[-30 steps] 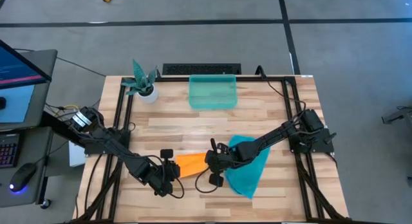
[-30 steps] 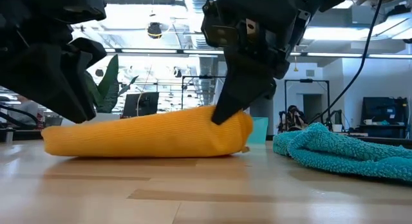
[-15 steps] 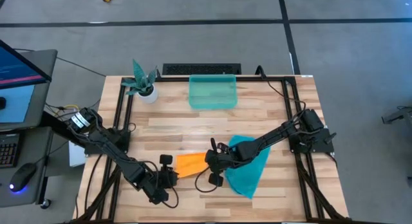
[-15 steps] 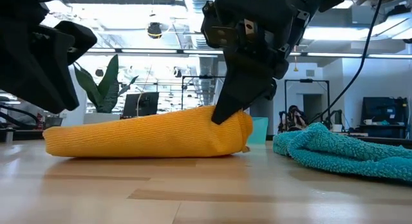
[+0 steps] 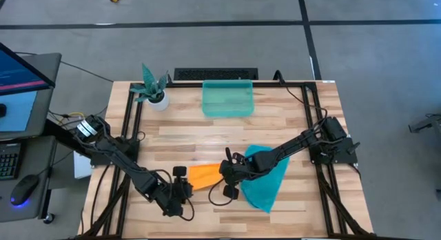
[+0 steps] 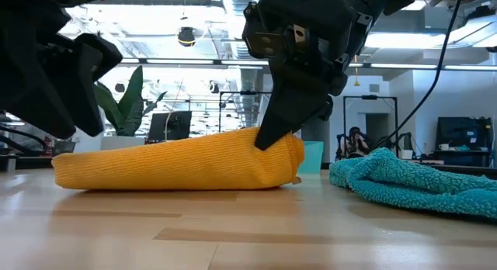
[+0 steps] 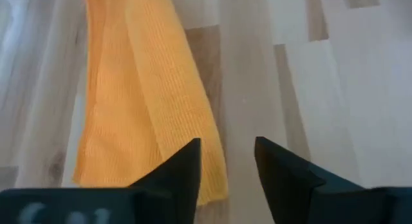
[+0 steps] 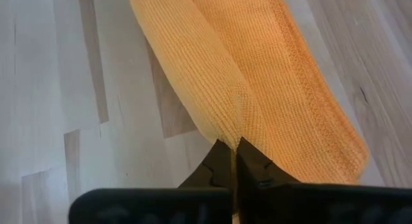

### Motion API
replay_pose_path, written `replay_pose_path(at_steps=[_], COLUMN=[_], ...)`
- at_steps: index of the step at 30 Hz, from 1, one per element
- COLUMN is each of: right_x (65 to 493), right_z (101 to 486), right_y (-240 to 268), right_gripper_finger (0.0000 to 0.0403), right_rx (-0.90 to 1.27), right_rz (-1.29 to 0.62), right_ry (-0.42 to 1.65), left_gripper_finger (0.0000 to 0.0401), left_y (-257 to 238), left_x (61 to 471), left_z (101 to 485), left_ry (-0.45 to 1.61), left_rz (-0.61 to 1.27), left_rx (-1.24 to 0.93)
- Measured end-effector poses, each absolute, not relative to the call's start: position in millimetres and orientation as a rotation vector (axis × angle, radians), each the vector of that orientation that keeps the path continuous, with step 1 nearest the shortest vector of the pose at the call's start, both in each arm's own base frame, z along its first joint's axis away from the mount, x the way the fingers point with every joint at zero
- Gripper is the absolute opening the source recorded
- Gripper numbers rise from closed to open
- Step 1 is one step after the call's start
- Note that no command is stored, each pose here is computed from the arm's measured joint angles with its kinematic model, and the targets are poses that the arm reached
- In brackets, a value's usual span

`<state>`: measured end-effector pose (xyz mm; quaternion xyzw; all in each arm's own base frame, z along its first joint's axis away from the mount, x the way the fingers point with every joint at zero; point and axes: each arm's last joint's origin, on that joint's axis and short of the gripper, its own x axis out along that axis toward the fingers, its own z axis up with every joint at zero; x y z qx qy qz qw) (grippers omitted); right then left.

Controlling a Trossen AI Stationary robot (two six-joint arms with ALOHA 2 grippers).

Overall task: Roll microfiber towels into tight, uniform cylinder then place into a basket
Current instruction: Roll the yellow microfiber cloth

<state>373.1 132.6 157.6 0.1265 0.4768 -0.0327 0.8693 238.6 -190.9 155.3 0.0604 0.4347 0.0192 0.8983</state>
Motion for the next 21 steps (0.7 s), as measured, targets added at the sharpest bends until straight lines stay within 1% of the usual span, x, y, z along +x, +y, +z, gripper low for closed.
replay_pose_path(at_steps=[4,8,13,16,21], right_x=[373,373,373,373,373], right_z=[158,158,158,158,158], right_y=[133,133,133,133,135], right_gripper_finger=[0.0011,0.0020,0.0008,0.0009,0.0019], right_rx=[0.264,0.265,0.264,0.266,0.268], right_rz=[-0.069,-0.069,-0.068,-0.056,-0.038], right_ry=[0.998,0.998,0.998,1.003,1.005], left_gripper_finger=[0.0186,0.0205,0.0202,0.0195,0.0180], left_y=[-192,-190,-186,-185,-173], left_x=[242,246,248,248,245], left_z=[141,125,121,121,119], left_ry=[0.927,0.960,0.970,0.967,0.991], left_rz=[0.053,0.085,0.127,0.152,0.272], left_rx=[0.151,0.202,0.169,0.190,0.216])
